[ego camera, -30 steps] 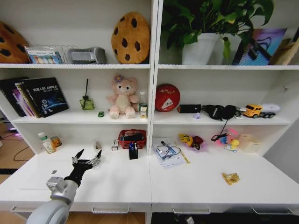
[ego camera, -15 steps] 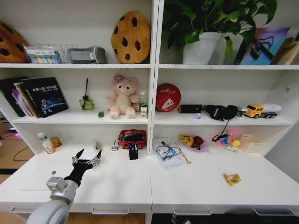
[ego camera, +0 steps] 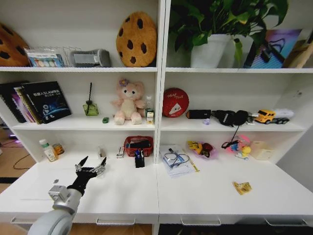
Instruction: Organize the objects on the table.
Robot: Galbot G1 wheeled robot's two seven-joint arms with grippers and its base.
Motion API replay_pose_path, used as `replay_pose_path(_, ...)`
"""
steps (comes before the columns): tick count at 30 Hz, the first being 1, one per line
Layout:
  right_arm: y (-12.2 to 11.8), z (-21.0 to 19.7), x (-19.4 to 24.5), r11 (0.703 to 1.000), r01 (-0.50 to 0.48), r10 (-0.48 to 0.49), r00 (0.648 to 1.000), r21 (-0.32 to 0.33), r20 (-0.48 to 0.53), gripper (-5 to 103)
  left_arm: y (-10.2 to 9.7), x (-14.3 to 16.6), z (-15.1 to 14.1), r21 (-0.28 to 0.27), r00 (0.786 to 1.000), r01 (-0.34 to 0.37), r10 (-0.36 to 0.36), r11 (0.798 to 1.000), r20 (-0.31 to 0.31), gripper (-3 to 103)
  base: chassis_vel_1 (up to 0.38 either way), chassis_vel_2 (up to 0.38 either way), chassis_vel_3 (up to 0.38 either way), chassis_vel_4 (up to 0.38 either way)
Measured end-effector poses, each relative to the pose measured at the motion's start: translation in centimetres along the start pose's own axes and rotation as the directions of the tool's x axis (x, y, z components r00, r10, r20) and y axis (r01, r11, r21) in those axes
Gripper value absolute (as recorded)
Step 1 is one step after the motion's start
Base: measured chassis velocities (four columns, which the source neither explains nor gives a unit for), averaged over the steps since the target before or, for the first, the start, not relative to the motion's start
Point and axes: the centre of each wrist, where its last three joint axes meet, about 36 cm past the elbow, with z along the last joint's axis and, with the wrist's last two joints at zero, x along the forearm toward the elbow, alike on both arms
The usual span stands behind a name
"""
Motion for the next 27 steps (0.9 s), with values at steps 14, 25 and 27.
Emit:
replay_pose_path(14, 9.1, -7.6, 17.4, 0.991, -0.029, 0.023, 0.999, 0.131, 0.043, 100, 0.0, 0.0, 0.0, 0.000, 1.000, 0.000, 0.000, 1.000, 0.000, 100, 0.000, 0.000, 0.000, 0.000)
replay_pose_path(25, 12.5, -19.6, 23.9, 0.977, -0.170, 0.144, 0.971, 0.128, 0.193, 100, 0.0, 0.0, 0.0, 0.000, 1.000, 0.000, 0.000, 1.000, 0.000, 100, 0.000, 0.000, 0.000, 0.000)
replay_pose_path(27, 12.0, -21.2, 22.9, 0.983, -0.173, 0.163, 0.976, 0.058, 0.146, 100, 0.0, 0.0, 0.0, 0.000, 1.000, 0.000, 0.000, 1.000, 0.000, 100, 0.000, 0.000, 0.000, 0.000)
